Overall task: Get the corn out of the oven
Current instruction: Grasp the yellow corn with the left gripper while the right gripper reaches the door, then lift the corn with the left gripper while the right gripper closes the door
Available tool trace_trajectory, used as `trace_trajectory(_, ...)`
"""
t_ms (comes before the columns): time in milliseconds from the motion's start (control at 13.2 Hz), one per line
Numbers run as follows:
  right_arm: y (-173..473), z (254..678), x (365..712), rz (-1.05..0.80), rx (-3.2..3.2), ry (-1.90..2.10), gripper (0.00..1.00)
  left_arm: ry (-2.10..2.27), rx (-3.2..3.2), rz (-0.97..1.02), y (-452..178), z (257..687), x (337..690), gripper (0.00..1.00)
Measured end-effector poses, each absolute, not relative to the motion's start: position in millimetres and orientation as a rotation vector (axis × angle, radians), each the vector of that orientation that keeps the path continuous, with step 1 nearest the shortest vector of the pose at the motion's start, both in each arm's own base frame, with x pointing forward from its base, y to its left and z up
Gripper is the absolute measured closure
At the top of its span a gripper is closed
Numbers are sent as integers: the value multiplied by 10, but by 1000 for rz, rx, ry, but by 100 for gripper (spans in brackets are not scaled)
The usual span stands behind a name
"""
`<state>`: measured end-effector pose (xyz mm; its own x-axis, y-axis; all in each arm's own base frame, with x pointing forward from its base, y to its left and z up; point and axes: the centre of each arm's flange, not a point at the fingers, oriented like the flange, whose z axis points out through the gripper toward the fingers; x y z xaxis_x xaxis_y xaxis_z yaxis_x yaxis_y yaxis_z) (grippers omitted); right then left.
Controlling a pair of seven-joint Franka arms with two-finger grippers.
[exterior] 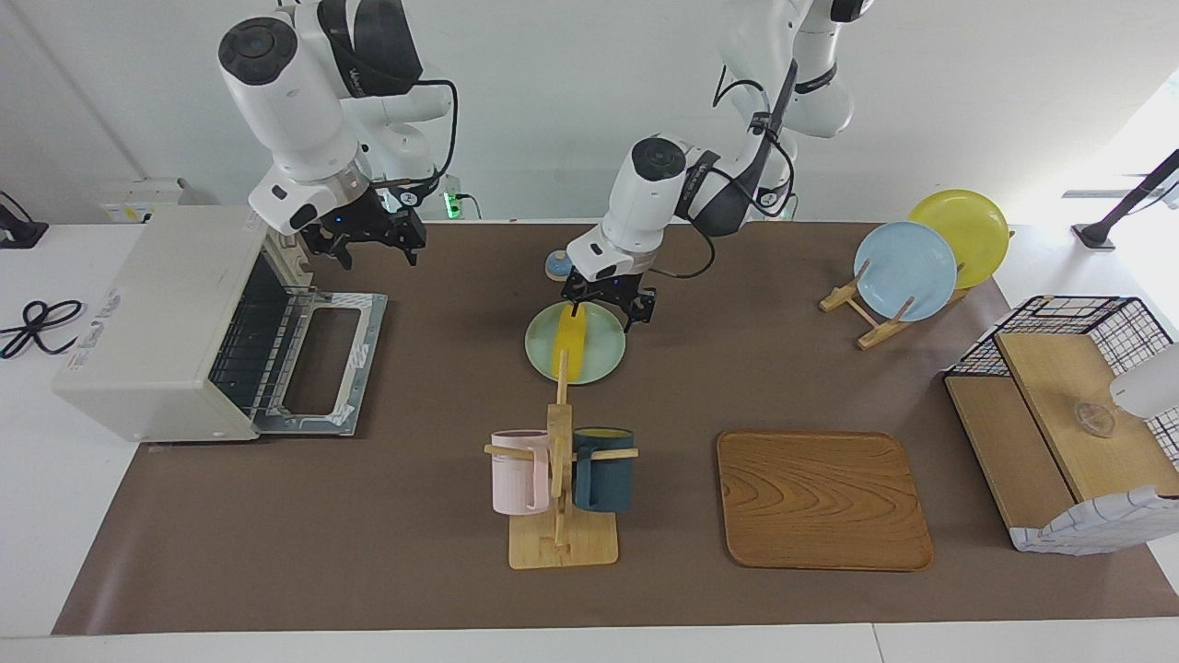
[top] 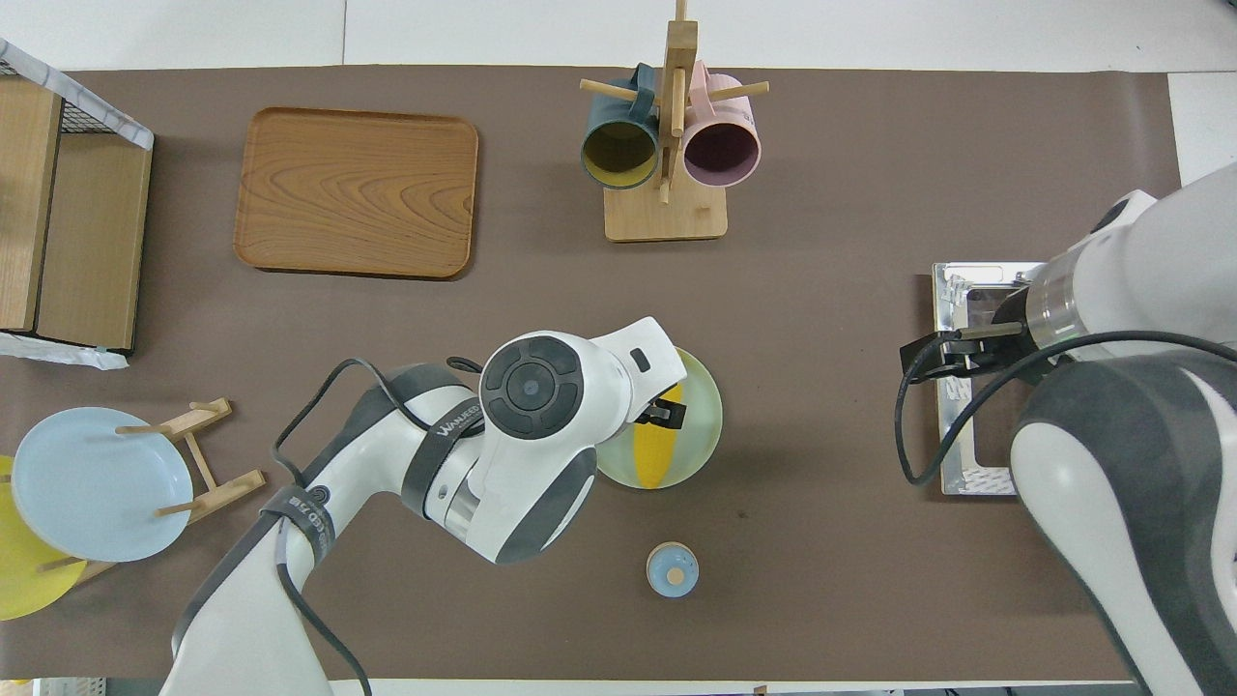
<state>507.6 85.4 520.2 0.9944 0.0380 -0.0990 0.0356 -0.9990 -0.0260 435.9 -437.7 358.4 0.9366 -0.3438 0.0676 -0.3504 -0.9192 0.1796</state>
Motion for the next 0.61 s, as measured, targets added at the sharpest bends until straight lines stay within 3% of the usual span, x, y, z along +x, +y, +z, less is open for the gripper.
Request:
trace_trajectory(303, 827, 4348, 4807, 119, -3161, -15, 59, -523, 2899, 48, -4635, 3304, 4354, 0)
trace_trajectory(530, 831, 3572, 4554, 100, -3209, -17, 94, -468, 2907, 41, -4677, 3268, 4385, 0)
trace_trajectory(605, 785, 3413, 4510, 118, -3219, -6, 99, -431, 2913, 35, -4689, 3241, 4378, 0)
